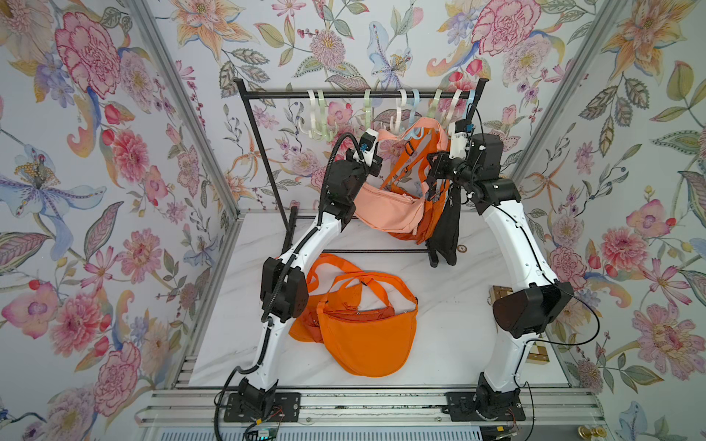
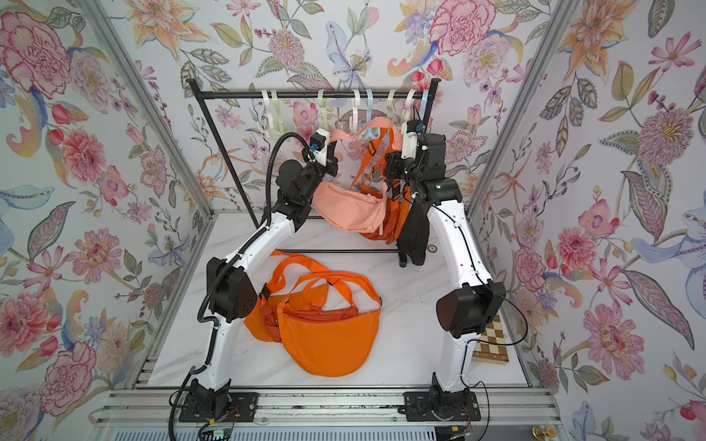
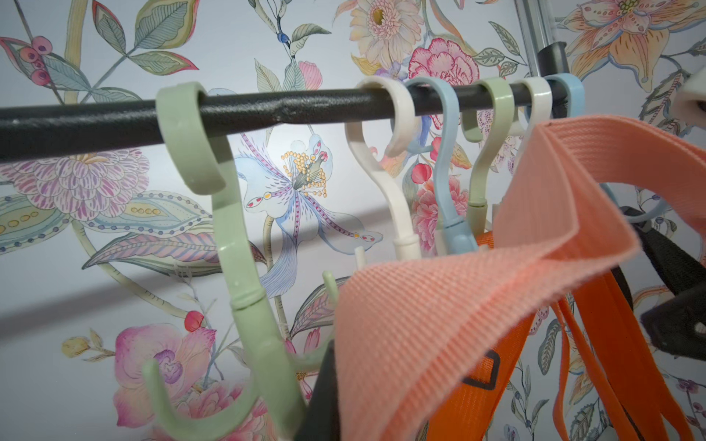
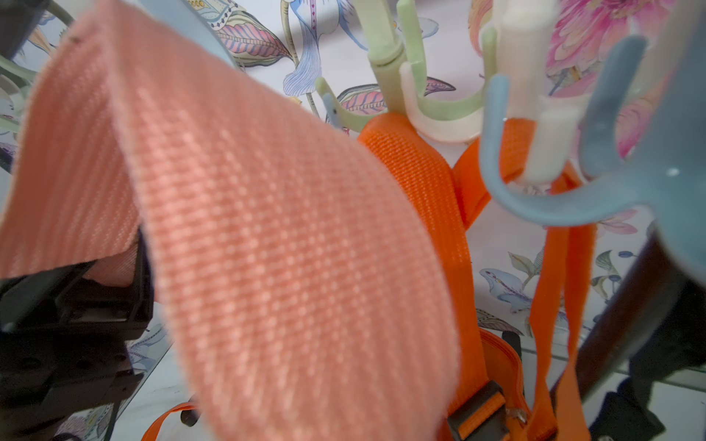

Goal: Take the bag off the hook
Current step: Pick up the bag from the hook, then place the bag inside the bag.

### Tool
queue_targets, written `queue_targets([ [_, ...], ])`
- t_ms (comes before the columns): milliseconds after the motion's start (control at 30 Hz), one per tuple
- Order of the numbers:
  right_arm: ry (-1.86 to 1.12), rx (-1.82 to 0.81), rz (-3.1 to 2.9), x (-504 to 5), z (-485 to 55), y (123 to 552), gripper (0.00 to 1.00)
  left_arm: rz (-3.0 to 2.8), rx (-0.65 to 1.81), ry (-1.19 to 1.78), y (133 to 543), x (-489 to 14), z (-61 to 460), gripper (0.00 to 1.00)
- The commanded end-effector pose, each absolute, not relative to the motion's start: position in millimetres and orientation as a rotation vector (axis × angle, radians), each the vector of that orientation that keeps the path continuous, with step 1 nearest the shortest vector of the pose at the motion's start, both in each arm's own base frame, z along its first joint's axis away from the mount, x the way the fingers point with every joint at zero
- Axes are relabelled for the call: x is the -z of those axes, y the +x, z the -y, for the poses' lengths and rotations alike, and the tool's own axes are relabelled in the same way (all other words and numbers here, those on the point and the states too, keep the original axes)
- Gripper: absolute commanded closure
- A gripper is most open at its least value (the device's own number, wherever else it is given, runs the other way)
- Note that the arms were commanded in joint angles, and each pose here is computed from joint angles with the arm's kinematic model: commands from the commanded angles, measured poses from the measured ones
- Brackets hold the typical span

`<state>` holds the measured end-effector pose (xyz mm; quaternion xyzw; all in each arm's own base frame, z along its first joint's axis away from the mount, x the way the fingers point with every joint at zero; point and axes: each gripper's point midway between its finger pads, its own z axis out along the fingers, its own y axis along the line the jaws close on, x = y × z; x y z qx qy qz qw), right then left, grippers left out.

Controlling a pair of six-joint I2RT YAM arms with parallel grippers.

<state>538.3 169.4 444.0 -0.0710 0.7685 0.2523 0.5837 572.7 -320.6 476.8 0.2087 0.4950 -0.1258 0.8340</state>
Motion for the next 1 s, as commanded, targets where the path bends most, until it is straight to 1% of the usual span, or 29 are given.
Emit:
queue_targets([
  [0,-0.193,-0.641,-1.743,-472.6,-174.1,513.3,1.0,-0.975,0.265,0.408,532.4,-527.2,306.0,1.0],
  [267,-0.222,-0.686,-1.736,-466.5,-180.0,474.7,1.0,-1.009,0.266,0.435,485.5,-519.4,305.5,1.0],
  [467,-0.233,-0.7,-1.724,-465.8,-176.7,437.0,1.0,-1.05,0.249,0.469,445.4,-507.4,302.6,1.0],
  [667,-0.267,-0.734,-1.699,-467.0,-178.5,396.1,1.0,-1.106,0.251,0.476,406.7,-497.7,289.3,1.0],
  [700,-0.275,-0.736,-1.693,-468.5,-178.3,389.3,1.0,-1.09,0.252,0.463,393.4,-507.2,280.5,1.0],
  [967,-0.305,-0.756,-1.7,-460.5,-175.4,332.7,1.0,-1.184,0.317,0.471,345.9,-479.0,258.4,1.0],
])
